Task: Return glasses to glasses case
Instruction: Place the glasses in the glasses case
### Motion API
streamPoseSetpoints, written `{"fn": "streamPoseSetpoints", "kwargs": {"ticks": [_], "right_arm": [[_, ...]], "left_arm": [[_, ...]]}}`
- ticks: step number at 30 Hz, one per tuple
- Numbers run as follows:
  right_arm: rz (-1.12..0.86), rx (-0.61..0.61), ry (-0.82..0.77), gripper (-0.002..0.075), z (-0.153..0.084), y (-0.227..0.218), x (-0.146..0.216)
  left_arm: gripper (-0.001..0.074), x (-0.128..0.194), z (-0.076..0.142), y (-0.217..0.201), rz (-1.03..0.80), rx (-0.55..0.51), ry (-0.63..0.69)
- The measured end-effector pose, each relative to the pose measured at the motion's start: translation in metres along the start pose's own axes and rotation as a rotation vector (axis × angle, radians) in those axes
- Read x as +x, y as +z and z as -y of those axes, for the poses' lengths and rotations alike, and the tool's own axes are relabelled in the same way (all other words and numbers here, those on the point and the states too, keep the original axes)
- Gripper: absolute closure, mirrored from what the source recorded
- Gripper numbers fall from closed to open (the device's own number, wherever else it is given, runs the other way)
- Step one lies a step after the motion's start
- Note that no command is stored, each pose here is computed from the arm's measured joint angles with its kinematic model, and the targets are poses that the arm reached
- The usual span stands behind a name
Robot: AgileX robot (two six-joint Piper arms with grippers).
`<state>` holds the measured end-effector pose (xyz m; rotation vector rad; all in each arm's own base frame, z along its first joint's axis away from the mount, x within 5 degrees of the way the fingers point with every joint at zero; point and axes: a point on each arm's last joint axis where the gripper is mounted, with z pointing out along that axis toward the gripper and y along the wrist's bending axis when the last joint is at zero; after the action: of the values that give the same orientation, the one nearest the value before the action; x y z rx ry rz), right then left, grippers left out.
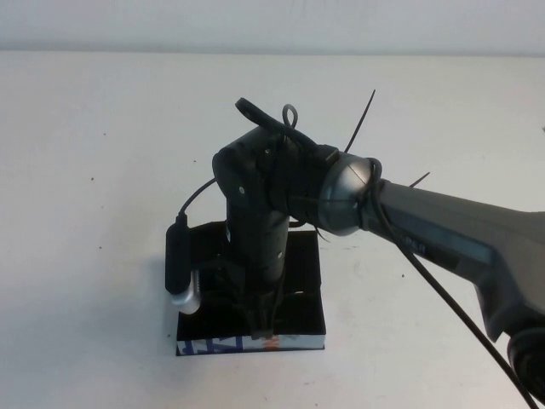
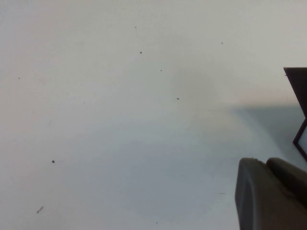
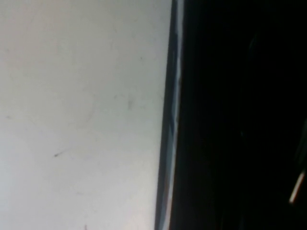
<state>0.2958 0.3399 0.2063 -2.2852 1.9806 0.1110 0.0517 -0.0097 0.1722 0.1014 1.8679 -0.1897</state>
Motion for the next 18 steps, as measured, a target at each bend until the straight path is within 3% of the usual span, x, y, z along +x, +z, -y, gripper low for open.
{"fn": "streamPoseSetpoints", "kwargs": {"ticks": [18], "right_arm": [[0.008, 0.007, -0.001, 0.0655, -0.004, -0.005, -0.004]], "left_arm": [[0.0736, 0.0, 0.0, 0.0, 0.0, 0.0, 0.0]]}}
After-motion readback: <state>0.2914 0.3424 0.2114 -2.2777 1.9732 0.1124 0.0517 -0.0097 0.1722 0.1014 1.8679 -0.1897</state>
